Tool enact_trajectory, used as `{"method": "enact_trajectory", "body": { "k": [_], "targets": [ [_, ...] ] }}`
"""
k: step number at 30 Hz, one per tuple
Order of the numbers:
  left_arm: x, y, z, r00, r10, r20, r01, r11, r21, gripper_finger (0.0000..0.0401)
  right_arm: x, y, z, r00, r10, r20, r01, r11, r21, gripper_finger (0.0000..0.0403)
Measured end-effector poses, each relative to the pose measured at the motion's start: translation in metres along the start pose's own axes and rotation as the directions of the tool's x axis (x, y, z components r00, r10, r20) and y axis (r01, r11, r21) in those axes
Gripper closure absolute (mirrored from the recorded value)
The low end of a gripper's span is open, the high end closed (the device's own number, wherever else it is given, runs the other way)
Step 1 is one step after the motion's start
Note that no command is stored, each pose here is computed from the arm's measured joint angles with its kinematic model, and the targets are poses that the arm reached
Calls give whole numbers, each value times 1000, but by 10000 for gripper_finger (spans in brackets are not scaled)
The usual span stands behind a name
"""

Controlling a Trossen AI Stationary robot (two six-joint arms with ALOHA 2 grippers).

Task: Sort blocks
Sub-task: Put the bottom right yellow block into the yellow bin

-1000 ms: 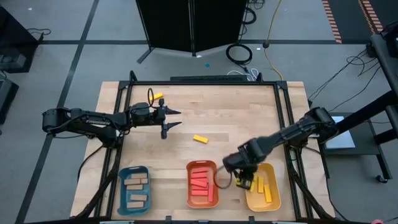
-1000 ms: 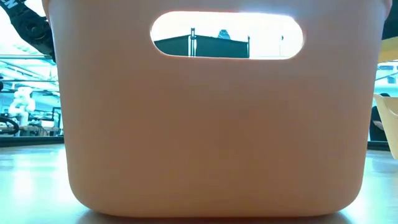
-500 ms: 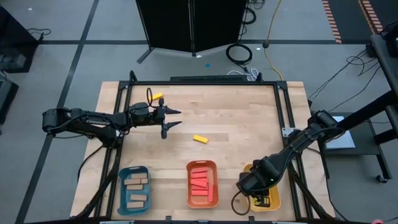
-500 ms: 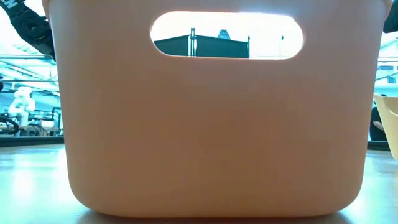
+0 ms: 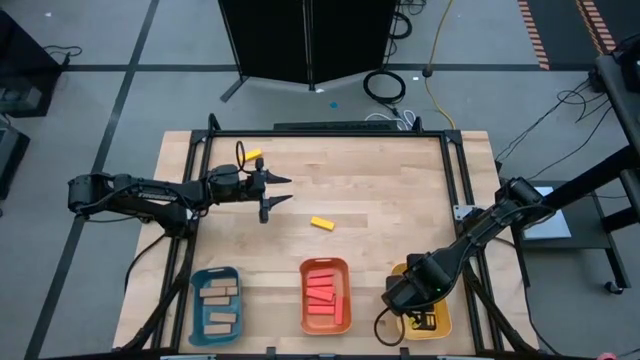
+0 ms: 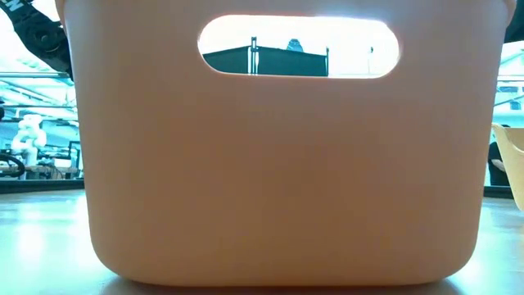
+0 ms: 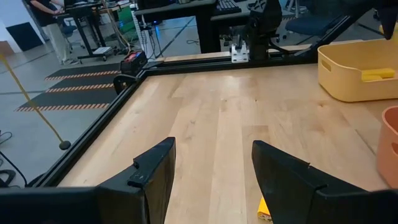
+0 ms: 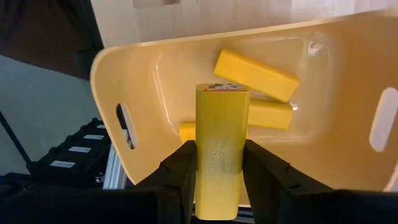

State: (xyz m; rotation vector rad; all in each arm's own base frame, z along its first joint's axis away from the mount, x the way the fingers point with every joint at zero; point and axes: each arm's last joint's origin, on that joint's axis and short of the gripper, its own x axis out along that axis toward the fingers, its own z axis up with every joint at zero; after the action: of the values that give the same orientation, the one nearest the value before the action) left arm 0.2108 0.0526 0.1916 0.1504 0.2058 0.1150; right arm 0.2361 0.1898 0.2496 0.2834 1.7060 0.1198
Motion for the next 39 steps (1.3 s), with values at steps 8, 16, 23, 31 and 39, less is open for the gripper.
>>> {"method": "enact_trajectory", "body": {
  "k": [8, 16, 23, 31, 39],
  "targets": [
    [0, 0, 0, 1000, 0, 0, 0, 1000, 0, 191, 0, -1, -1, 1000, -12, -11, 12, 999, -37, 277],
    [0, 0, 0, 1000, 0, 0, 0, 1000, 0, 191, 0, -1, -1, 1000, -11, -9, 10, 999, -37, 209],
    [0, 0, 0, 1000, 0, 0, 0, 1000, 0, 191, -1, 1, 8, 990, -48, 131, 56, 997, -55, 198],
    [0, 0, 0, 1000, 0, 0, 0, 1000, 0, 191, -8, -7, 31, 929, -107, 353, 151, 984, -98, 203],
    [0, 0, 0, 1000, 0, 0, 0, 1000, 0, 191, -32, -31, 71, 621, -350, 702, 431, 900, 68, 204]
  ]
}}
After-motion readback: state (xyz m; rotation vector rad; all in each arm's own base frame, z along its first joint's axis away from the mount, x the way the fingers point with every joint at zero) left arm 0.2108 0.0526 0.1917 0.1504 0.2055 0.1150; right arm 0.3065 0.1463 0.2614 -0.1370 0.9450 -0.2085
